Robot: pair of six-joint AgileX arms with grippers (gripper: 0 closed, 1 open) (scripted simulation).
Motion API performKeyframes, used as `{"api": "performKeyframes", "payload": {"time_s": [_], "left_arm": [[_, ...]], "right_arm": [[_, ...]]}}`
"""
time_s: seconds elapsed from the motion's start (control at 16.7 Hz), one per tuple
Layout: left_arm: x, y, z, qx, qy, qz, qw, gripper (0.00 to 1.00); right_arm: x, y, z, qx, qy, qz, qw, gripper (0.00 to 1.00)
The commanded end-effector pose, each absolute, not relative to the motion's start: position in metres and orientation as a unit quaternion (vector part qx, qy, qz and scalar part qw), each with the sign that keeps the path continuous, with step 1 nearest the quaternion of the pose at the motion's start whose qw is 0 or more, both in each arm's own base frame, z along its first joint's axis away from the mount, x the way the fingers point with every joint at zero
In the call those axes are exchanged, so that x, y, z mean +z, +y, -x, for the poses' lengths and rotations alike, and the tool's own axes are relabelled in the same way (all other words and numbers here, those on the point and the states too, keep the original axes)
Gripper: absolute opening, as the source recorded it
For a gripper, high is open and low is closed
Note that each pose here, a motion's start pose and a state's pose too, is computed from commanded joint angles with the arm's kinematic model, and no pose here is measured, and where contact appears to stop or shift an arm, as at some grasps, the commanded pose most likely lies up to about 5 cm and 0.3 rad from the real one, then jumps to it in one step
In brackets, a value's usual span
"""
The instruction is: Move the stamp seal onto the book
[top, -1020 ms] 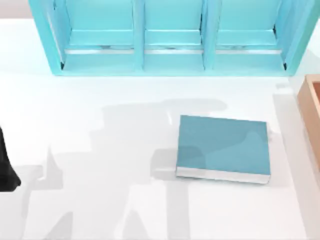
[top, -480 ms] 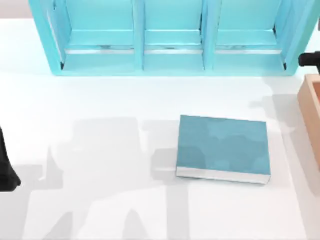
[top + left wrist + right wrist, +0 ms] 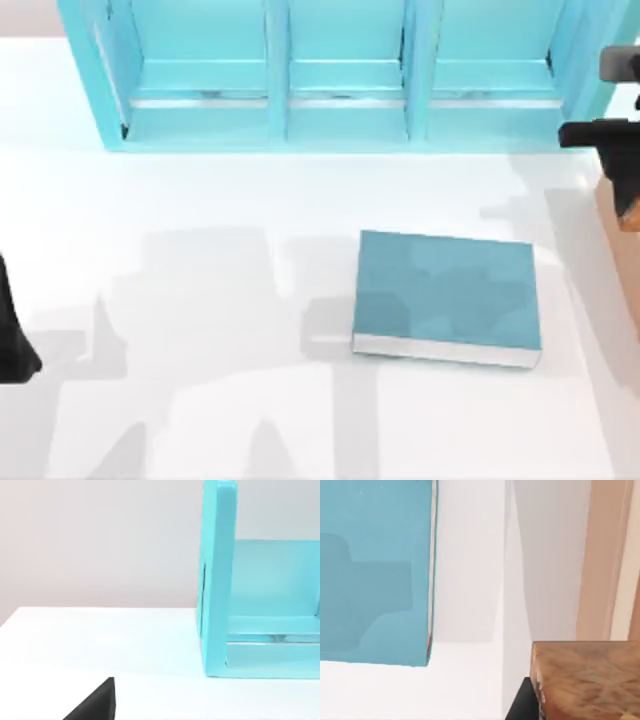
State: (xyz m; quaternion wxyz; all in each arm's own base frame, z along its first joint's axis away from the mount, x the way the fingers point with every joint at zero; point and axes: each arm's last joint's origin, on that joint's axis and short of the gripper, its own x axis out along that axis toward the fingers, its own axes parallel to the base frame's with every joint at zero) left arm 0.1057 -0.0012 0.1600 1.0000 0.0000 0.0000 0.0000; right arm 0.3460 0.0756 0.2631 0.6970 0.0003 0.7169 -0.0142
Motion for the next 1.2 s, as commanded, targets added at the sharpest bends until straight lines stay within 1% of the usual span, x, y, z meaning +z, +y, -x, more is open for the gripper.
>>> {"api": "performKeyframes", "payload": {"time_s": [0.36, 0.66, 1.2], "left_arm": [[0.16, -0.001, -0.106, 0.0, 0.0, 0.0, 1.0, 1.0], [0.16, -0.001, -0.106, 0.0, 0.0, 0.0, 1.0, 1.0], [0.16, -0.001, -0.106, 0.0, 0.0, 0.0, 1.0, 1.0]], "right_arm": [[0.231, 0.149, -0.347, -0.012, 0.708, -0.001, 0.706, 0.0], [0.195, 0.215, -0.329, -0.011, 0.709, -0.001, 0.705, 0.0], [0.198, 0.221, -0.327, -0.007, 0.706, -0.006, 0.708, 0.0]]}}
